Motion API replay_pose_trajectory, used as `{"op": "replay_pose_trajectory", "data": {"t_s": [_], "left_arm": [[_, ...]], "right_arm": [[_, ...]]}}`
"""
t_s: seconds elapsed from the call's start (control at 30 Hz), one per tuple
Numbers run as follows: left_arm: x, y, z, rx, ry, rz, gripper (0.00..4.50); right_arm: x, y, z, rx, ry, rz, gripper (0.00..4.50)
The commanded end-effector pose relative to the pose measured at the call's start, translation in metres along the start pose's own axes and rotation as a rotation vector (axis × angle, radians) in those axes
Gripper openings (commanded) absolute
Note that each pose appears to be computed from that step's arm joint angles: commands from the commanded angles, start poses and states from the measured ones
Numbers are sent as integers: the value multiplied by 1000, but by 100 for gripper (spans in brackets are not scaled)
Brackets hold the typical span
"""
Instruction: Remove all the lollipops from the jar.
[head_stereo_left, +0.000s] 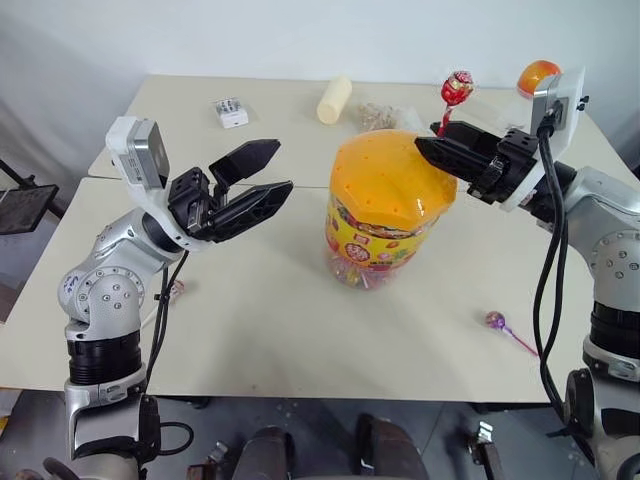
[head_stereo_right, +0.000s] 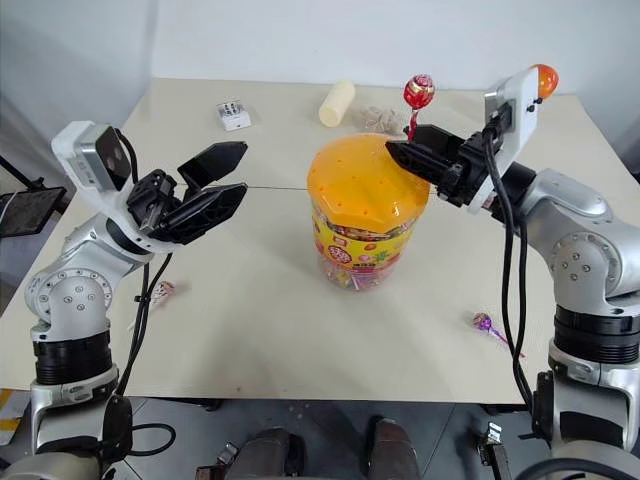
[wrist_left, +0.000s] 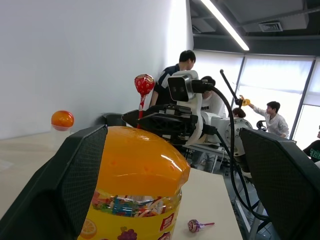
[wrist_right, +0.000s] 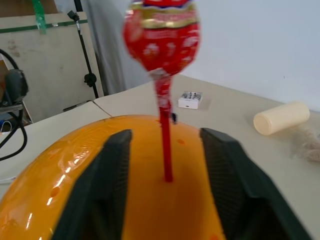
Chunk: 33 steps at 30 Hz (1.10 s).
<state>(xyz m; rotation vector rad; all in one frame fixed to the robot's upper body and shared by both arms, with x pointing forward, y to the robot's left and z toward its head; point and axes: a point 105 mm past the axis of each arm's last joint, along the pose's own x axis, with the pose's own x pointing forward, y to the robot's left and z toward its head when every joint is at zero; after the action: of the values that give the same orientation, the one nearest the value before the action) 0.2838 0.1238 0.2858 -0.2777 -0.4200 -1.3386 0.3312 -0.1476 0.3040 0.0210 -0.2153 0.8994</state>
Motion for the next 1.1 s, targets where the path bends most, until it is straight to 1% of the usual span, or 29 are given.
{"op": "replay_pose_trajectory", "data": {"t_s": [0.03,0.1,0.13,0.17,0.23,0.27,0.37,0.4,0.47,0.5,0.53,0.57,0.6,0.67,0.73,0.77,0.8,0.83,0.9,0.97,1.03,1.07,1.1], "left_arm": [[2,-8,12,50,-39,-23,450],[2,-7,12,49,-43,-23,450],[2,-7,12,49,-44,-23,450],[3,-8,12,48,-45,-30,450],[4,-11,5,66,-8,-60,450],[4,-12,0,80,19,-77,450],[4,-16,-15,109,104,-119,450],[3,-16,-17,109,112,-124,450],[0,-16,-27,148,194,-151,450],[-4,-17,-34,165,246,-170,450],[-7,-17,-41,179,295,-185,450],[-10,-18,-46,179,325,-202,450],[-11,-19,-49,177,337,-211,450],[-12,-20,-53,179,359,-230,450],[-13,-20,-57,180,374,-249,450],[-13,-20,-58,177,376,-256,450],[-12,-20,-59,176,376,-262,450],[-12,-20,-60,176,378,-271,450],[-12,-20,-62,176,387,-285,450],[-12,-21,-61,174,391,-301,450],[-12,-20,-58,177,390,-306,450],[-12,-21,-57,178,390,-306,450],[-13,-19,-55,191,389,-298,450]], "right_arm": [[-3,6,19,-30,-73,33,99],[-3,7,23,-39,-91,45,22],[-3,7,24,-41,-95,47,4],[-6,13,33,-50,-145,89,4],[-17,17,63,-101,-300,125,4],[-23,8,69,-110,-308,86,4],[-51,-26,77,-139,-259,-81,4],[-57,-31,78,-145,-252,-107,4],[-79,-50,72,-161,-150,-216,4],[-94,-60,62,-167,-53,-288,4],[-115,-70,36,-168,147,-357,4],[-135,-72,11,-162,322,-393,4],[-149,-71,-6,-149,435,-410,4],[-172,-71,-34,-116,593,-475,4],[-193,-69,-61,-135,731,-511,4],[-207,-67,-83,-161,835,-507,4],[-217,-63,-99,-166,878,-497,4],[-225,-60,-112,-139,891,-507,4],[-233,-59,-125,-105,882,-535,4],[-240,-55,-139,-86,912,-531,4],[-244,-50,-146,-32,909,-522,49],[-244,-48,-147,-19,904,-520,64],[-245,-50,-143,-31,880,-525,95]]}}
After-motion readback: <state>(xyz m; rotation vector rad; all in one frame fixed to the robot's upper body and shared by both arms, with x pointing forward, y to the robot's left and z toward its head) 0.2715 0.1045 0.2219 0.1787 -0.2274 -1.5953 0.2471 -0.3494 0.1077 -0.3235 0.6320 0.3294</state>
